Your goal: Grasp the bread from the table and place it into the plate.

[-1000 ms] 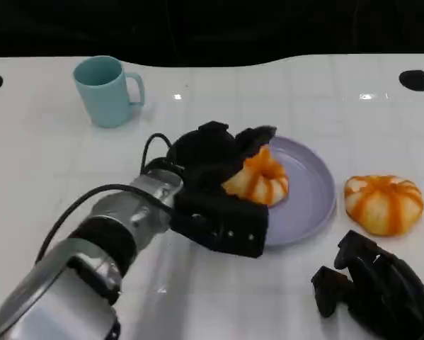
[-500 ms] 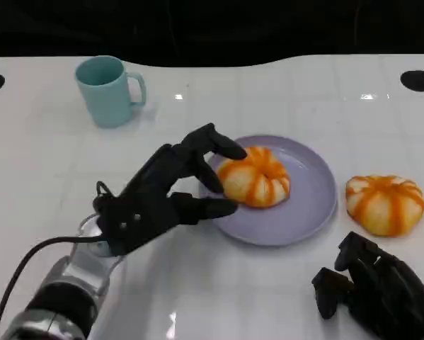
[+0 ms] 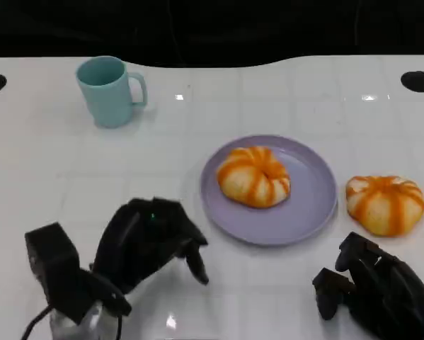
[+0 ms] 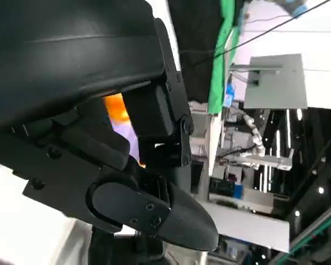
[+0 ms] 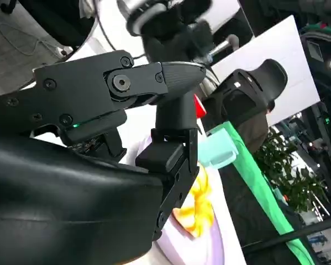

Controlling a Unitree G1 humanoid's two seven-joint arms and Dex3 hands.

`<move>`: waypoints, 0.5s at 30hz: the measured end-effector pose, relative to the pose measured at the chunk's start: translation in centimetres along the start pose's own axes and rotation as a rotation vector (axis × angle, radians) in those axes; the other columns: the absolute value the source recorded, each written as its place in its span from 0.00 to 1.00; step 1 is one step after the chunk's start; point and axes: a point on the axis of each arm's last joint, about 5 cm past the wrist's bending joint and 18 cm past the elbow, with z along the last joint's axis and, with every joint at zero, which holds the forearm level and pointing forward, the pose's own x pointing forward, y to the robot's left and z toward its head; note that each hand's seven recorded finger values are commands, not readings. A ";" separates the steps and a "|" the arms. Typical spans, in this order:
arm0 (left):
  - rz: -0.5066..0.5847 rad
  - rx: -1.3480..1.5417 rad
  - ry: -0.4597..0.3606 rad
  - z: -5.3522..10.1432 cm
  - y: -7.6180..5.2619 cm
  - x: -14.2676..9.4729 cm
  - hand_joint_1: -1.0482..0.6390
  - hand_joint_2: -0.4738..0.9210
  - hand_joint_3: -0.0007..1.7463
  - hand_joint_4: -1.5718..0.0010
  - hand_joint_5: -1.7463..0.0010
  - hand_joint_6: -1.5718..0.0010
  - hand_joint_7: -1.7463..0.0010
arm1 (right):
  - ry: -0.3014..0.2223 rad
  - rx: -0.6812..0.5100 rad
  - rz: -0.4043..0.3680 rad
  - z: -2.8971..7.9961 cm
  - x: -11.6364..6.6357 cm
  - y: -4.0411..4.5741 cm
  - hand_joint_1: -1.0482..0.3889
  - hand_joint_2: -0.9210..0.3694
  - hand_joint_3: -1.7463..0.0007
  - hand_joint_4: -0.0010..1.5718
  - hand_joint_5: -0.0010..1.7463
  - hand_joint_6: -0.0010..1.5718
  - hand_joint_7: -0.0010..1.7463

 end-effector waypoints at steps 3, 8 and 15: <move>0.003 -0.074 0.021 -0.5 -0.7 -0.5 0.00 0.89 0.00 0.00 0.57 0.00 0.78 | 0.000 0.000 -0.001 0.0 -0.1 0.01 0.33 0.00 0.87 0.48 0.97 0.42 0.83; 0.012 -0.197 0.070 -1.6 -1.8 -1.4 0.00 0.85 0.00 0.00 0.55 0.00 0.74 | -0.004 -0.006 0.001 0.1 -0.1 0.05 0.33 0.00 0.88 0.49 0.97 0.43 0.82; -0.007 -0.278 0.119 -2.2 -2.2 -1.9 0.00 0.82 0.00 0.00 0.55 0.00 0.73 | -0.004 -0.008 -0.002 0.0 -0.3 0.10 0.33 0.00 0.89 0.49 0.98 0.44 0.81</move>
